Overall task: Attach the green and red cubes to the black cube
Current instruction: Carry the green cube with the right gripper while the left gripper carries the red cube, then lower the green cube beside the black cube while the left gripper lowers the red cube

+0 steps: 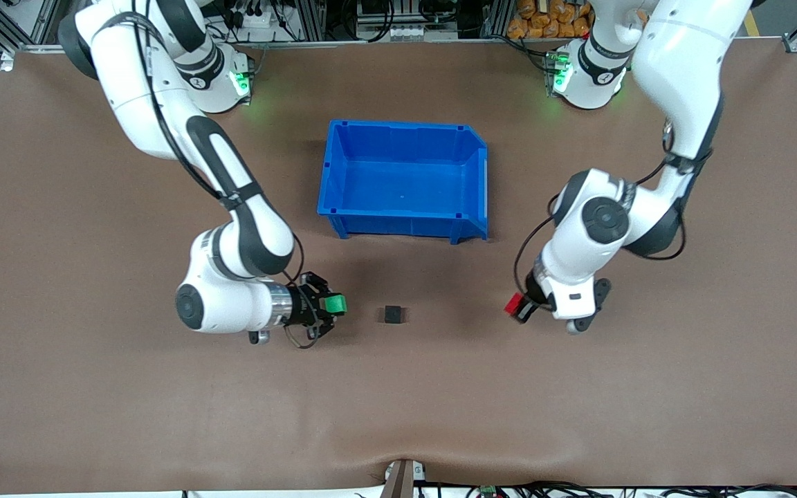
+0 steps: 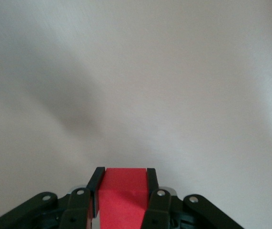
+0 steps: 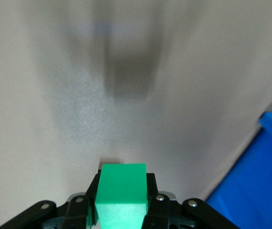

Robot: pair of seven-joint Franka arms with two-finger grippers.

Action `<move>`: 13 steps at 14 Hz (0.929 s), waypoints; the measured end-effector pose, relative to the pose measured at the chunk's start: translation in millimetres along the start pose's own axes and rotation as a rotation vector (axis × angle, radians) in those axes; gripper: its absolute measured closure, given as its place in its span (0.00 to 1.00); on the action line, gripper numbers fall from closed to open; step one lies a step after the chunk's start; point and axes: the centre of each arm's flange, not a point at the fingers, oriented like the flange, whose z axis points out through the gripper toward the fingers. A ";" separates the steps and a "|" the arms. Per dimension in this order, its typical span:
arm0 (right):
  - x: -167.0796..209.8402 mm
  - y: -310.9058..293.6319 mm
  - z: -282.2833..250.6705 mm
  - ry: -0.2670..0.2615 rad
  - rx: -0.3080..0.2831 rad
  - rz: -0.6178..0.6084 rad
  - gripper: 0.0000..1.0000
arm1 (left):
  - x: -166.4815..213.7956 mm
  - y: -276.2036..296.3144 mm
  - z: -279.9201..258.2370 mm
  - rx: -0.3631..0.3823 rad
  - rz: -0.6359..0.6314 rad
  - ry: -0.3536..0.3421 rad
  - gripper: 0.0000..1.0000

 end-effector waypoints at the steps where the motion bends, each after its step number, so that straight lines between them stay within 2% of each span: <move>1: -5.7 -0.3 10.5 0.005 0.025 0.020 0.60 | -7.3 9.5 9.8 -0.006 -0.053 -0.009 0.61; 7: -28.7 1.4 55.3 0.021 0.146 0.077 0.60 | -36.1 26.4 50.7 0.009 -0.313 -0.036 0.61; 10: -29.2 4.9 75.6 0.029 0.159 0.087 0.60 | -50.7 34.8 57.9 0.006 -0.392 -0.046 0.61; 13: -23.1 4.6 78.7 0.037 0.160 0.094 0.60 | -85.1 41.0 75.9 0.015 -0.451 -0.061 0.61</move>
